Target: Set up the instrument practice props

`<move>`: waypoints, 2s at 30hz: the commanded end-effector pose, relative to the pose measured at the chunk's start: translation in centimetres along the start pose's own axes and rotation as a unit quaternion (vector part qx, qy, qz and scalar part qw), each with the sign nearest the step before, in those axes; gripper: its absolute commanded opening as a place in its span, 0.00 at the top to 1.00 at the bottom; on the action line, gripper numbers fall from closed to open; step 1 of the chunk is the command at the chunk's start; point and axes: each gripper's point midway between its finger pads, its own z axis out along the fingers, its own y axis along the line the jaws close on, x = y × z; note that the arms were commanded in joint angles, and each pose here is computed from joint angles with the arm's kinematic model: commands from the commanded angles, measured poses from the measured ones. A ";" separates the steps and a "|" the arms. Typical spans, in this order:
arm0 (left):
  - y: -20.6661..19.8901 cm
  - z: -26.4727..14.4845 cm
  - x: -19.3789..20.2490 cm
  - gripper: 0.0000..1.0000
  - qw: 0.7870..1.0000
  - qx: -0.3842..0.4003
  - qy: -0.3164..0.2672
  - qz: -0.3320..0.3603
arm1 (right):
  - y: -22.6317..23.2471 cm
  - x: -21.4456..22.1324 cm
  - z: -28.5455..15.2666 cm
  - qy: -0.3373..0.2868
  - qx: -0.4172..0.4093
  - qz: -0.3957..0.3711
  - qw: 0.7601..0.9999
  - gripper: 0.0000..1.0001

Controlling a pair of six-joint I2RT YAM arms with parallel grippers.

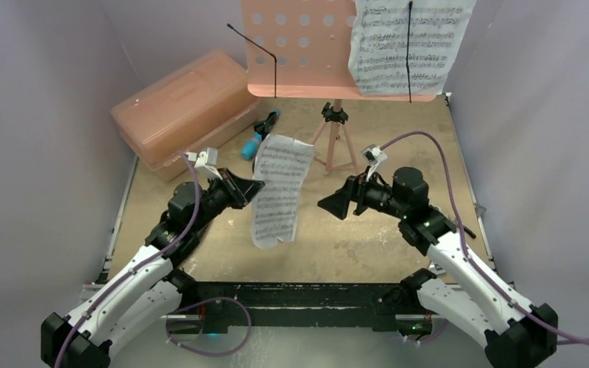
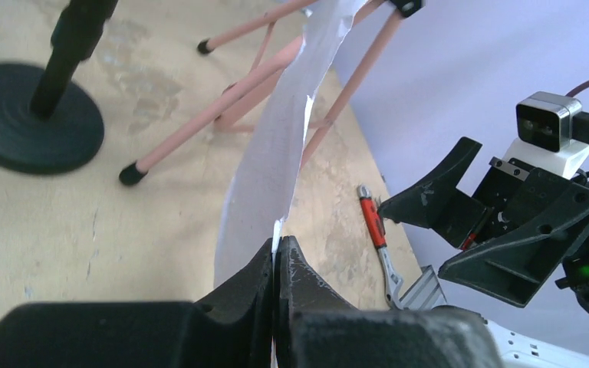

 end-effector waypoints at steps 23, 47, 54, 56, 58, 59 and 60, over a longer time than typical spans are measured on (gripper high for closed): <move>-14.4 -5.4 -6.1 1.00 0.957 0.260 -0.042 0.125 | 5.6 -5.9 -3.9 -0.189 -0.094 -0.126 0.969 0.04; -19.0 -6.3 -6.9 1.00 0.923 0.367 -0.028 0.112 | 10.0 -6.9 -3.5 -0.157 -0.207 -0.153 0.953 0.07; -18.0 -5.8 -6.9 1.00 0.930 0.345 -0.039 0.117 | 11.4 -7.9 -3.6 -0.145 -0.230 -0.134 0.953 0.24; -17.7 -5.7 -6.9 1.00 0.934 0.334 -0.042 0.122 | 11.4 -8.1 -3.6 -0.146 -0.229 -0.127 0.954 0.32; -17.2 -5.6 -7.1 1.00 0.937 0.322 -0.050 0.128 | 11.4 -8.2 -3.5 -0.145 -0.226 -0.116 0.956 0.37; -17.1 -5.6 -7.2 1.00 0.938 0.316 -0.055 0.131 | 11.4 -8.3 -3.5 -0.143 -0.225 -0.109 0.958 0.40; -16.9 -5.5 -7.4 1.00 0.940 0.309 -0.060 0.133 | 11.3 -8.3 -3.4 -0.139 -0.223 -0.100 0.960 0.43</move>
